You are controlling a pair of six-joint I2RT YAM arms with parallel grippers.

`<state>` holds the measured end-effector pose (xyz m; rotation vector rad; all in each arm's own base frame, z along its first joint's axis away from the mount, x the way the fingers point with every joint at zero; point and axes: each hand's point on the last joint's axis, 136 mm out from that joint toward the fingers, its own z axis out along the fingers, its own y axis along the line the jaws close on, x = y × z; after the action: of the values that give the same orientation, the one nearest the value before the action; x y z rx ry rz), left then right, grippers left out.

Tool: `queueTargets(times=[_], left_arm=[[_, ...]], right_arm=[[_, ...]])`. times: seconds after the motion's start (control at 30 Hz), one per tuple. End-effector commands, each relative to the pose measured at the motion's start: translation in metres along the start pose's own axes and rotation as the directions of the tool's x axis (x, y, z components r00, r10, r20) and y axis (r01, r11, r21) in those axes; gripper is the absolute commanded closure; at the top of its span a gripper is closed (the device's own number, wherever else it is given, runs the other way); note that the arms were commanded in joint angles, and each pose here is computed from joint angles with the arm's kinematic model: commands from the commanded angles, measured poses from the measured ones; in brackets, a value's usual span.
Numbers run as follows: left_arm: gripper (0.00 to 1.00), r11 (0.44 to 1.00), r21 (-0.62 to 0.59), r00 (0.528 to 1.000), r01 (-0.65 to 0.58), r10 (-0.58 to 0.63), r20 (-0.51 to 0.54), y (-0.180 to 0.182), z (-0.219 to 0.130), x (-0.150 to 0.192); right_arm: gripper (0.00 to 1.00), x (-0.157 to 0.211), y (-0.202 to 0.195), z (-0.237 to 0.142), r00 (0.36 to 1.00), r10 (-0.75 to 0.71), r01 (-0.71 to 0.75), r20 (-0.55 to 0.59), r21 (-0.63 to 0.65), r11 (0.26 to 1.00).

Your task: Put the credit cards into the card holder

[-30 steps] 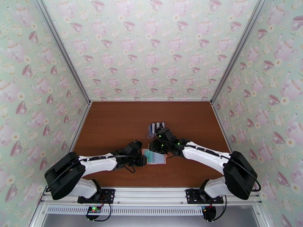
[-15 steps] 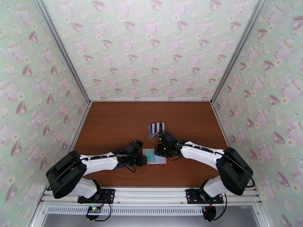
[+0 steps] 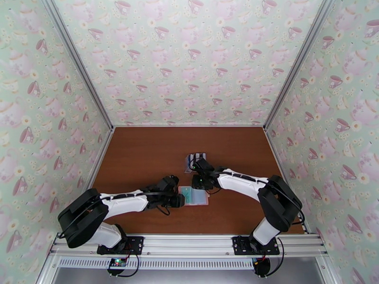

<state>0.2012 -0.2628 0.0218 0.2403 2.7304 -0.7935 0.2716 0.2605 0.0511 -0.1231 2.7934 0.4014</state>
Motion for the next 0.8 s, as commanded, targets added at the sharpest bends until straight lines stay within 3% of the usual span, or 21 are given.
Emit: queueTargets(times=[0.0, 0.33, 0.77], left_arm=[[0.55, 0.985, -0.171, 0.996, 0.02, -0.035, -0.086, 0.048, 0.004, 0.025], [0.55, 0.994, -0.108, 0.997, 0.014, -0.022, -0.071, 0.034, 0.002, 0.018], [0.52, 0.999, 0.043, 0.999, -0.032, 0.031, 0.034, -0.012, -0.029, -0.008]], right_arm=[[0.66, -0.004, -0.011, 0.0, 1.0, -0.029, 0.029, -0.001, 0.065, 0.997], [0.66, -0.002, -0.014, 0.008, 0.999, -0.046, 0.047, -0.017, 0.087, 0.995], [0.66, 0.007, -0.018, 0.021, 0.998, -0.046, 0.05, -0.049, 0.094, 0.994]])
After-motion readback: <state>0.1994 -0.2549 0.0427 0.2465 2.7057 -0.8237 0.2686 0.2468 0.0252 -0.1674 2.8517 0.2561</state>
